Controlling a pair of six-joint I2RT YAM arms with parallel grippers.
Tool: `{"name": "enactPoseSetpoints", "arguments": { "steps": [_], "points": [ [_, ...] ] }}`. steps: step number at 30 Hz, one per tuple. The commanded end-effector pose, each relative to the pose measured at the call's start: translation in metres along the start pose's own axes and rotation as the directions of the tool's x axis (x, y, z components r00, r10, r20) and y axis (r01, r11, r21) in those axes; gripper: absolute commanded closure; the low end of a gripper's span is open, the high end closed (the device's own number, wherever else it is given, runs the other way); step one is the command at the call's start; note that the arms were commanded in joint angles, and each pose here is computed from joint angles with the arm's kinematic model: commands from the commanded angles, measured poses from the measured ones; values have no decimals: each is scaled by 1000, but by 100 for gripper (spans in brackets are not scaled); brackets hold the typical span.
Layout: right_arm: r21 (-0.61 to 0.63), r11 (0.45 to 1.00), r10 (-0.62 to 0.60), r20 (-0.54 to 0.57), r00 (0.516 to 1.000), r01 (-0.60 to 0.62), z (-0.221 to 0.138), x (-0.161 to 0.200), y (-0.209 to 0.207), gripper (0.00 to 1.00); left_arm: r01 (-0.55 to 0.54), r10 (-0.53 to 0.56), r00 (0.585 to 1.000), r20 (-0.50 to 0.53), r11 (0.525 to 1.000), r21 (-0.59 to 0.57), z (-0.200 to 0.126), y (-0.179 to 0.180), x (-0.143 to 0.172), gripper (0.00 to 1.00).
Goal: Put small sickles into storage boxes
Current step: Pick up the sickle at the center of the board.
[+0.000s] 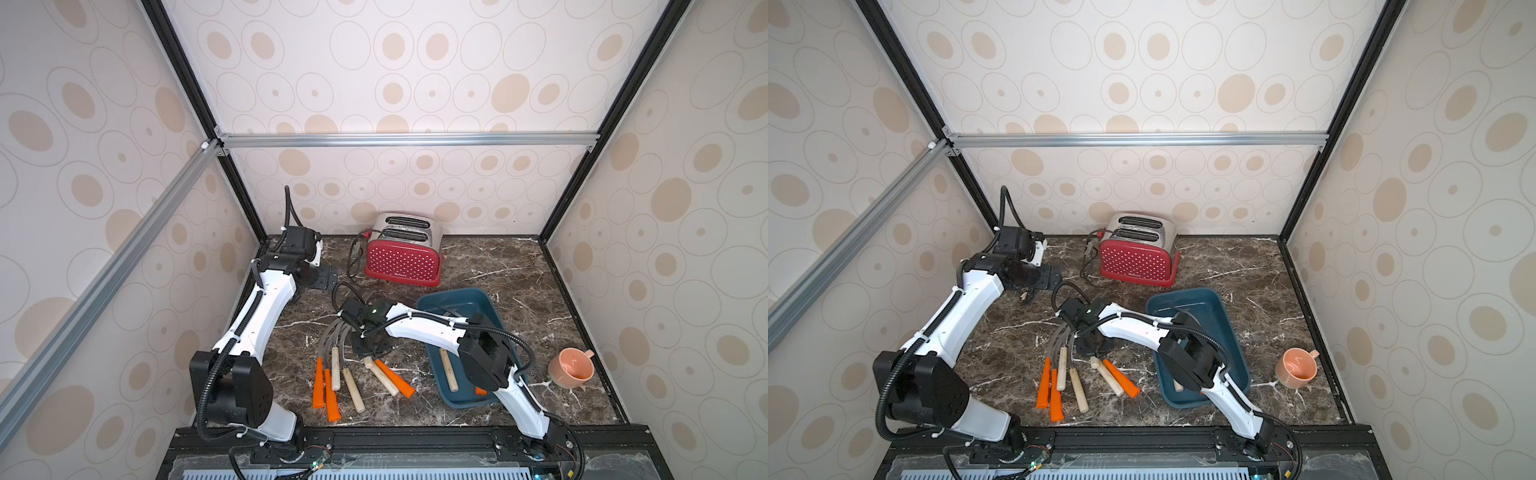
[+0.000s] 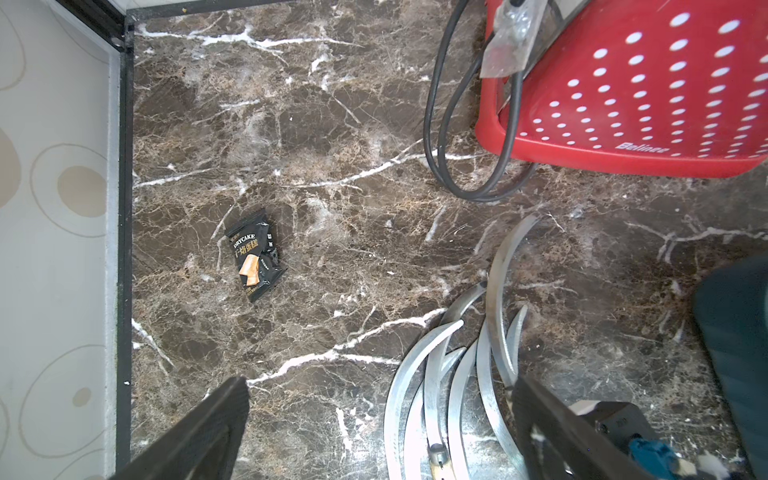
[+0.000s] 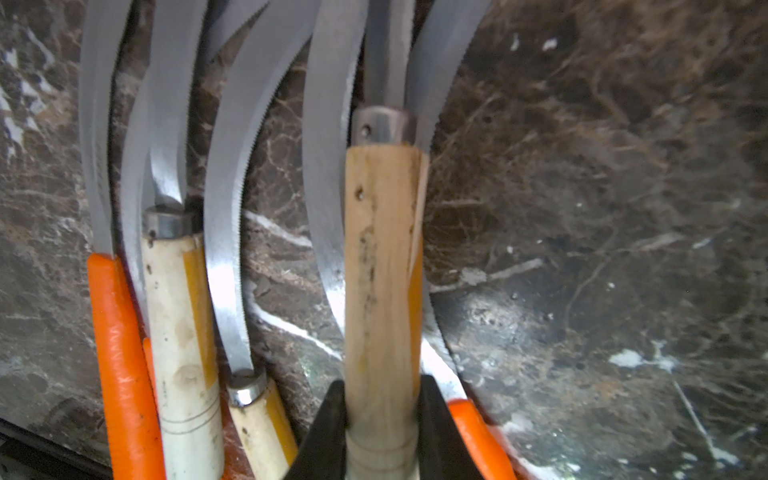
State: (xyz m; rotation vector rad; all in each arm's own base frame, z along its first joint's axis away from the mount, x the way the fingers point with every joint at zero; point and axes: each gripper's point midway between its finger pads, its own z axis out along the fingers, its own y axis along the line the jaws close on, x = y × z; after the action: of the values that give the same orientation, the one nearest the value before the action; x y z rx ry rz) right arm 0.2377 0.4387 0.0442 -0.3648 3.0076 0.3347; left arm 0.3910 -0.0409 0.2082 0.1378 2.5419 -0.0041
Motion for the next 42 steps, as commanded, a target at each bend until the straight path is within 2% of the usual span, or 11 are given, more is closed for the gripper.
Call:
{"name": "enactPoseSetpoints", "arguments": {
  "steps": [1,13,30,42],
  "points": [
    [26,998,-48,12,999,48,-19,-1,-6,100,-16,15,1000,19,1000,16,-4,-2,-9,1],
    [118,983,-144,-3,990,144,-46,4,-25,100,-25,23,998,57,999,29,-13,-4,-21,1],
    [145,960,-238,-16,971,238,-70,13,-34,100,-32,27,995,94,998,57,-26,-9,-29,1],
    [255,928,-275,-27,961,273,-84,13,-55,100,-40,34,995,95,997,61,-28,-9,-32,1]
  ]
}}
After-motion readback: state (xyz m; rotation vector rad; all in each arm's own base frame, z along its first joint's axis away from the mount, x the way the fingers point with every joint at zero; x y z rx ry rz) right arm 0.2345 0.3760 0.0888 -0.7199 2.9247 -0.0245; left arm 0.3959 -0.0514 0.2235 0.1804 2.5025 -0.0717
